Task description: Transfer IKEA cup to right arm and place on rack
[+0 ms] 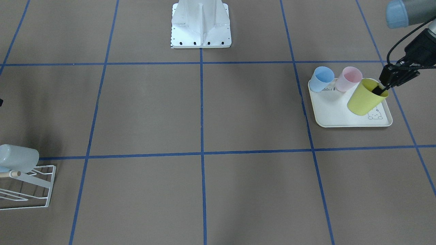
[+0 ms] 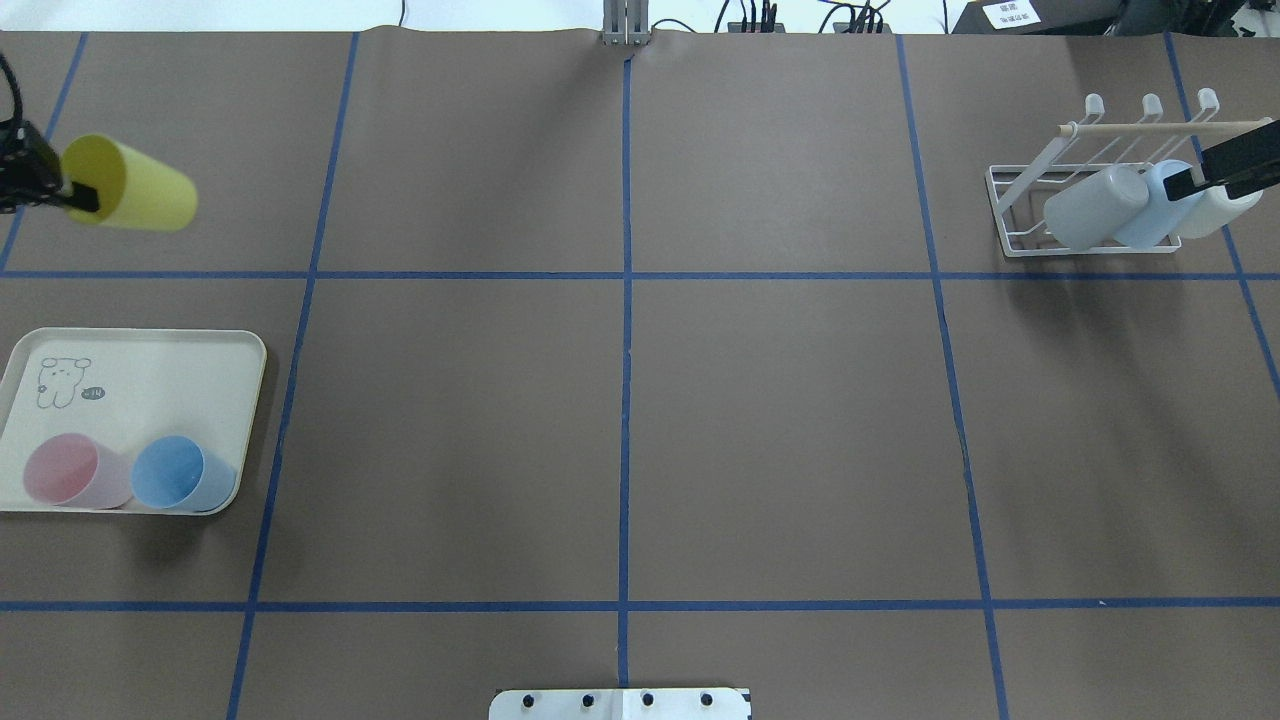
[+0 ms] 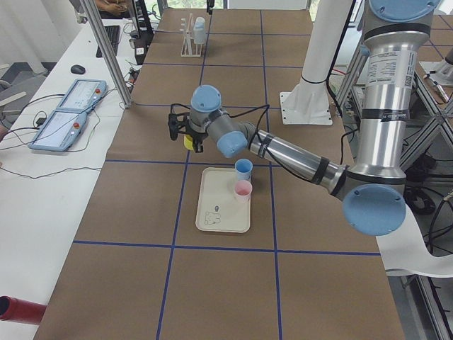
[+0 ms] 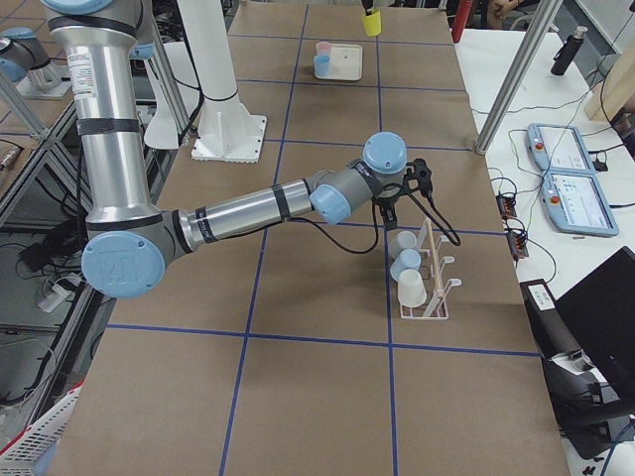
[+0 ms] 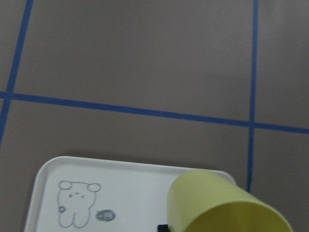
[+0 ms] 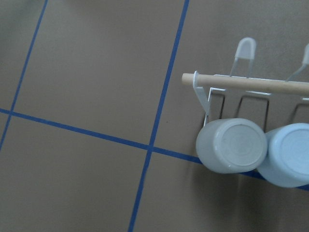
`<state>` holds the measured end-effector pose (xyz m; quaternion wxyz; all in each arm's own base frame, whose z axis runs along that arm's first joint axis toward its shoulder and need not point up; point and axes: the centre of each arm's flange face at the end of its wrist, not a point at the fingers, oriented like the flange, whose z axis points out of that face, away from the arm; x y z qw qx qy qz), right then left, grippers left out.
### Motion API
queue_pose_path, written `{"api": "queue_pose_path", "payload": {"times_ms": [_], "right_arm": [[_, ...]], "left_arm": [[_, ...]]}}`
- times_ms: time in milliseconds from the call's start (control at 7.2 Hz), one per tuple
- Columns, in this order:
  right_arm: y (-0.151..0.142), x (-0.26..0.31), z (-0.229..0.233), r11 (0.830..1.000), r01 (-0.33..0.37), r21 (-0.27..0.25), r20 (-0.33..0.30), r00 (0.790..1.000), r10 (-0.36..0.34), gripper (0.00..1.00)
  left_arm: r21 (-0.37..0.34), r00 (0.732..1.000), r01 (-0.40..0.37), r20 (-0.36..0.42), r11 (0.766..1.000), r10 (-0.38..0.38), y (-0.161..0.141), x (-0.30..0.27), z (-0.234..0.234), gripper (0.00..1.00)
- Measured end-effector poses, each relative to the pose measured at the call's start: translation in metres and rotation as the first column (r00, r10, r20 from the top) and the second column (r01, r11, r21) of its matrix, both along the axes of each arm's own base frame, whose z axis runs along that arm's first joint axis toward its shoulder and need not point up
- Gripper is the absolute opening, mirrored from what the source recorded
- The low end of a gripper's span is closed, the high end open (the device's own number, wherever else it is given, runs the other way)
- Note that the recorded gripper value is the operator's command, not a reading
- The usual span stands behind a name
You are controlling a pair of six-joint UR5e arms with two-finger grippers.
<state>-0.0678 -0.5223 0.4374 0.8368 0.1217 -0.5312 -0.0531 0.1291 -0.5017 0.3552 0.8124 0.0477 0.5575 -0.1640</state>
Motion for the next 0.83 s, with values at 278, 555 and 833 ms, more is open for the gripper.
{"api": "queue_pose_path", "payload": {"times_ms": [278, 555, 833], "right_arm": [[0.005, -0.013, -0.023, 0.999, -0.015, -0.043, 0.076, 0.997, 0.019, 0.95], [0.006, -0.034, -0.058, 0.995, -0.042, -0.095, 0.158, 0.986, 0.057, 0.96], [0.014, -0.058, -0.091, 0.988, -0.059, -0.144, 0.252, 0.963, 0.094, 0.97]], "left_arm": [[-0.086, 0.982, 0.014, -0.184, 0.996, -0.03, 0.004, 0.075, -0.09, 0.0], [-0.118, 0.93, 0.038, -0.36, 0.992, -0.078, 0.036, 0.166, -0.158, 0.0], [-0.157, 0.818, 0.069, -0.556, 0.985, -0.146, 0.082, 0.228, -0.199, 0.0]]}}
